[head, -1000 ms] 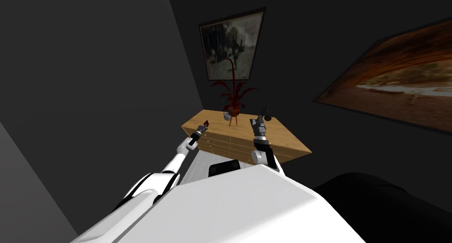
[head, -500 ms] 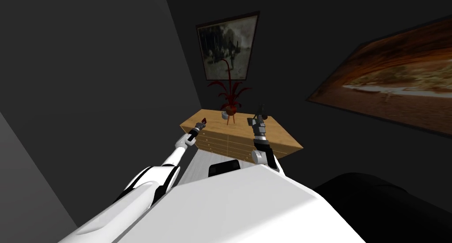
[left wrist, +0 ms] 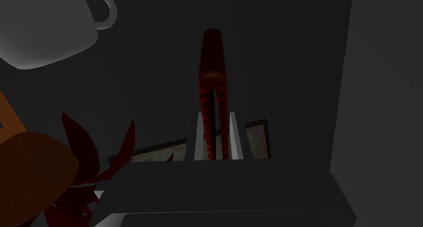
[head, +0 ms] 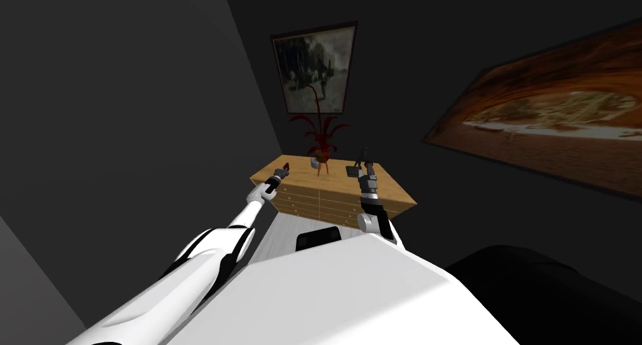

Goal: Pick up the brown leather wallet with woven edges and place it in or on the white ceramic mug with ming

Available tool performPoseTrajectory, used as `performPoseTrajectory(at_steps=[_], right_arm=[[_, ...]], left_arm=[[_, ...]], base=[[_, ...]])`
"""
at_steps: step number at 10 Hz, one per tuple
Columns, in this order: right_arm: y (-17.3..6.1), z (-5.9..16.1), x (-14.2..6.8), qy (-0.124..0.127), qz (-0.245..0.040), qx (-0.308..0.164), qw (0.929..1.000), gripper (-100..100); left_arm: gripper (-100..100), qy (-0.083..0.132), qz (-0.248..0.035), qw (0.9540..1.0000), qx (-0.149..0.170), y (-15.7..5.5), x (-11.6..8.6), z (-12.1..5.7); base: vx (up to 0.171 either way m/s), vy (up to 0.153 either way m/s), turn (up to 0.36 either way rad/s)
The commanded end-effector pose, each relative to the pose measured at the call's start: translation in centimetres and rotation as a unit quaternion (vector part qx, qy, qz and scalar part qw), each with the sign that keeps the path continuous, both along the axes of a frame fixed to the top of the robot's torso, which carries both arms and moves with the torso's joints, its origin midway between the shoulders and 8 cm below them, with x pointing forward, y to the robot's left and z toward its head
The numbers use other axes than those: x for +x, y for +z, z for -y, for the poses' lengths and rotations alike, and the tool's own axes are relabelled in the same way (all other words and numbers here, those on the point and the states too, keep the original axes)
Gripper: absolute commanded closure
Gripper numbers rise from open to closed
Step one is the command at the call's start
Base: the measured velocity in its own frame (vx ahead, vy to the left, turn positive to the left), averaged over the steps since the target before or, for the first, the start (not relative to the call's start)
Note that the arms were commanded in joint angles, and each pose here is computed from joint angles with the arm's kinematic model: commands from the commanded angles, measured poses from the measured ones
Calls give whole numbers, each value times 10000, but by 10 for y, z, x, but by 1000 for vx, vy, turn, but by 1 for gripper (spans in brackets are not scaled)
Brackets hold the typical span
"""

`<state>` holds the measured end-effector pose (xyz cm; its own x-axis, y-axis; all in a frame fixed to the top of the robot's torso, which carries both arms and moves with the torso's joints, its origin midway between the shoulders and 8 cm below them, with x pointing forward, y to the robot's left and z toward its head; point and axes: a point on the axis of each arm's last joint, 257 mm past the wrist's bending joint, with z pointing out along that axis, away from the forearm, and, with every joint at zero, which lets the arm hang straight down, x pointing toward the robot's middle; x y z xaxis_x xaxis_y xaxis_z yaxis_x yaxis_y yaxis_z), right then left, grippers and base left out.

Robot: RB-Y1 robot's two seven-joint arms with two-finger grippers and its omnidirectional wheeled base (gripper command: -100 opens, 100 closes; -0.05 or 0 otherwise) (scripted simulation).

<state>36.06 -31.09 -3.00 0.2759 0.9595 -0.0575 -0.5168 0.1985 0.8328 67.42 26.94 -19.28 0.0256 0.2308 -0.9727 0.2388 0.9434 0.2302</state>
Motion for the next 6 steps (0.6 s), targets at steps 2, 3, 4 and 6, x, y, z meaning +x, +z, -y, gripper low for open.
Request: performPoseTrajectory(at_steps=[2, 3, 4, 6], right_arm=[[0, 0, 0, 0, 0, 0, 10000, 0], [0, 0, 0, 0, 0, 0, 10000, 0], [0, 0, 0, 0, -1, 0, 10000, 0], [0, 0, 0, 0, 0, 0, 10000, 0]], left_arm=[[100, 266, 49, 9996, 8, 20, 15, -16], [100, 370, 56, 9993, -62, 26, 20, -18], [100, 418, 54, 9990, -113, 28, 21, -19], [100, 577, 16, 9976, -393, 32, 26, -17]], base=[[-19, -79, -159], [31, -106, -220], [31, -88, -188], [58, -77, -285]])
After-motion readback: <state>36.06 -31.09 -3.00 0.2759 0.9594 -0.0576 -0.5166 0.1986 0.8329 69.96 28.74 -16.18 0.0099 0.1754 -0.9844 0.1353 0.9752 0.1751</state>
